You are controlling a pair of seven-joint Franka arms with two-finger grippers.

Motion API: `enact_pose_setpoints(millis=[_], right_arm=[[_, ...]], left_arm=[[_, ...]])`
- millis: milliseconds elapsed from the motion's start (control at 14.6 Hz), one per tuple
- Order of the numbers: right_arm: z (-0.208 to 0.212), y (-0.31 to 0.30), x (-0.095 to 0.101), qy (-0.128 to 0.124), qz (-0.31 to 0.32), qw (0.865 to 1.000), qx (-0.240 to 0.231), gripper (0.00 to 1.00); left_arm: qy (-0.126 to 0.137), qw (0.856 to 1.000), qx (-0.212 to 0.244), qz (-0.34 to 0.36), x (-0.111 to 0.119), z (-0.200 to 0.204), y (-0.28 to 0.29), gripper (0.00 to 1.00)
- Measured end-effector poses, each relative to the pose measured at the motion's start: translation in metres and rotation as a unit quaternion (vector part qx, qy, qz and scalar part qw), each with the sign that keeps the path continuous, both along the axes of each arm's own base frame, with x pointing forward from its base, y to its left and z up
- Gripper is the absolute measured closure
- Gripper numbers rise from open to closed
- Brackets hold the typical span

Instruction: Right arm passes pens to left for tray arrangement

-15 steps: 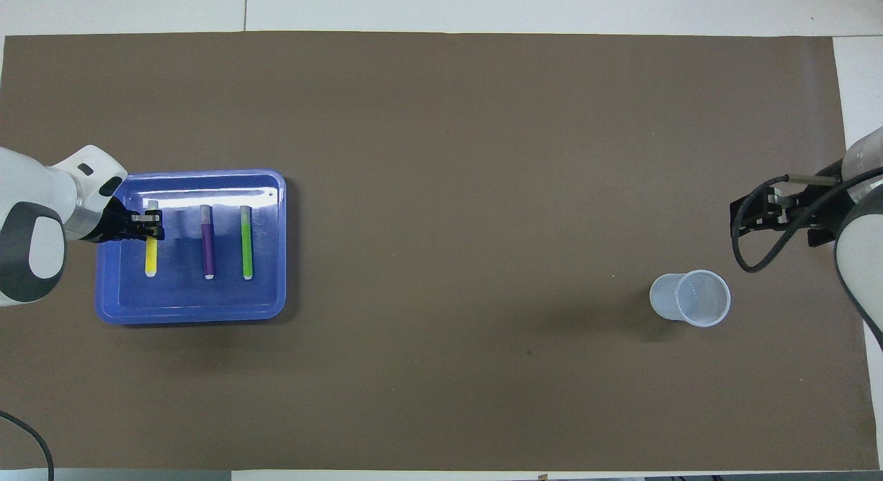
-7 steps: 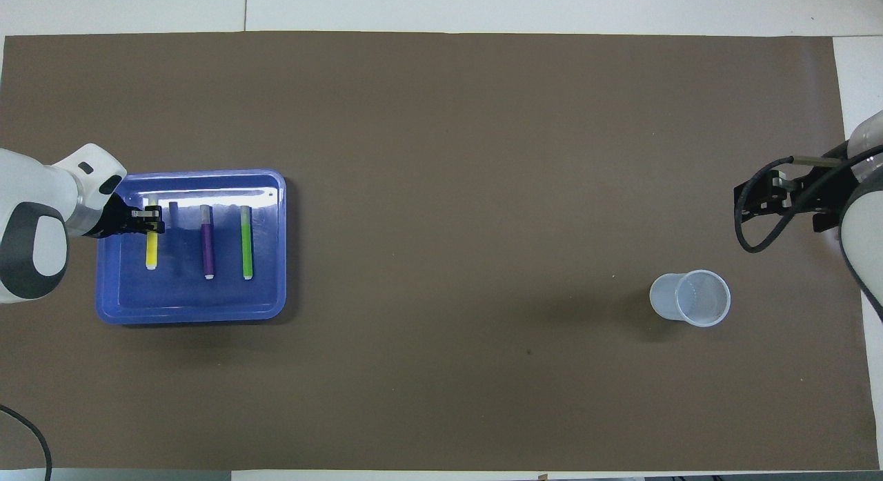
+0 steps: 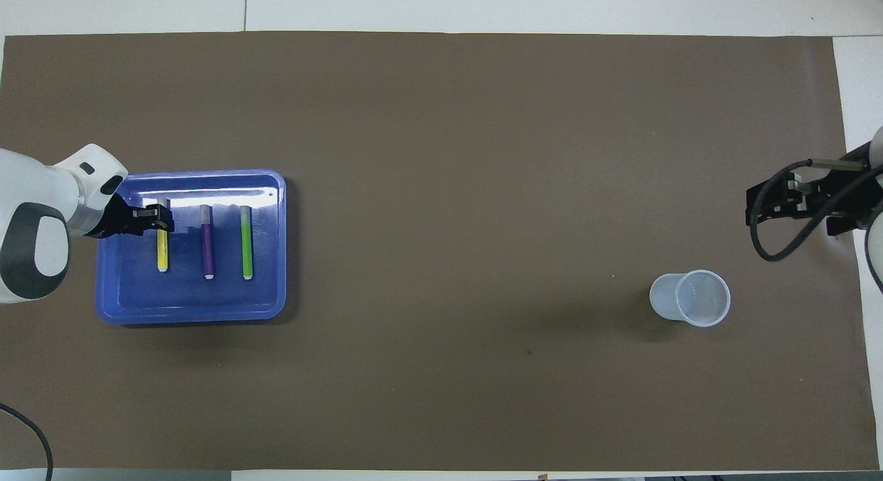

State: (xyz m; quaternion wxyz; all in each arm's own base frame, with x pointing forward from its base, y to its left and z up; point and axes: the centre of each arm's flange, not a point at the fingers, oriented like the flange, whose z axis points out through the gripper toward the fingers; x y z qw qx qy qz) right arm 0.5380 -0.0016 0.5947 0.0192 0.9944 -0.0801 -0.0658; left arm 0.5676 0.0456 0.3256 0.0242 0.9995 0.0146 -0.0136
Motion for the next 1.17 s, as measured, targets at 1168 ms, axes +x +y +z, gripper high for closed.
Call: enact_pose_setpoints(millis=[1168], right_arm=[[0.007,-0.062,-0.006,-0.006,0.048,0.999,0.015,0.00]], left_arm=[[0.035,0.997,0.052,-0.053,-0.022,0.208,-0.085,0.00]])
